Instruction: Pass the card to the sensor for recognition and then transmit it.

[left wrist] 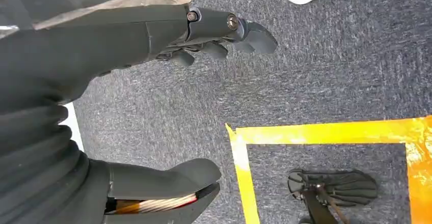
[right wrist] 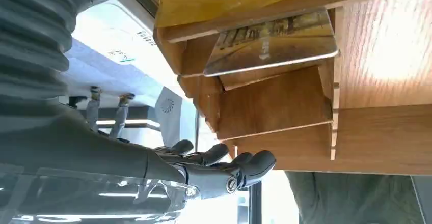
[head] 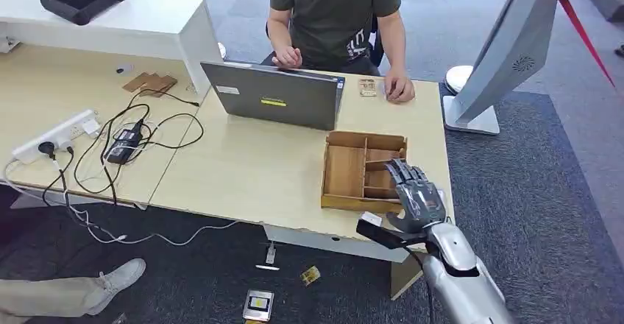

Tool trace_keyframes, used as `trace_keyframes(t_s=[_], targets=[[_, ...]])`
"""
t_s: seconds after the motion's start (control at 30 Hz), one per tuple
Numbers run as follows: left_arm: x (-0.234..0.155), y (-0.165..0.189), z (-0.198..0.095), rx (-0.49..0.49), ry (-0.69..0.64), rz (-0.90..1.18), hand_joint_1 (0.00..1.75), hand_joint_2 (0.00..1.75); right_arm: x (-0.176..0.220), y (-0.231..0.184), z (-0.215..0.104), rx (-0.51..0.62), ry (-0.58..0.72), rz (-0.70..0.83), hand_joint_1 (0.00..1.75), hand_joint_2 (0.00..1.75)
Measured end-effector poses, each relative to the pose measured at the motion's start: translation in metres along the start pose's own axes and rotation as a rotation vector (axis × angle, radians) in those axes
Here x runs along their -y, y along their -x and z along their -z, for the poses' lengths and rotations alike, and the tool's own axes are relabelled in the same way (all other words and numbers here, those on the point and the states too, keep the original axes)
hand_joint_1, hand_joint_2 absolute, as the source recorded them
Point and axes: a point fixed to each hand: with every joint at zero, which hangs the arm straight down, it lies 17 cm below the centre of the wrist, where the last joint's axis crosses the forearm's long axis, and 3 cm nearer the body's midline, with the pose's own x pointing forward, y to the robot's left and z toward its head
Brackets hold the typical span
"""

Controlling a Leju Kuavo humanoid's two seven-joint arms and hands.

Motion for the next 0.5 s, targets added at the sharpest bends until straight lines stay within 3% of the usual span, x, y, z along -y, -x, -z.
trace_keyframes(t_s=[0.5], targets=[[-0.0004,-0.0052,0.0005,0.008,-0.001,0.0,0.0,1.75,0.0062,-0.0081,0.0044,0.015,0.018,0.019,0.0,1.75]])
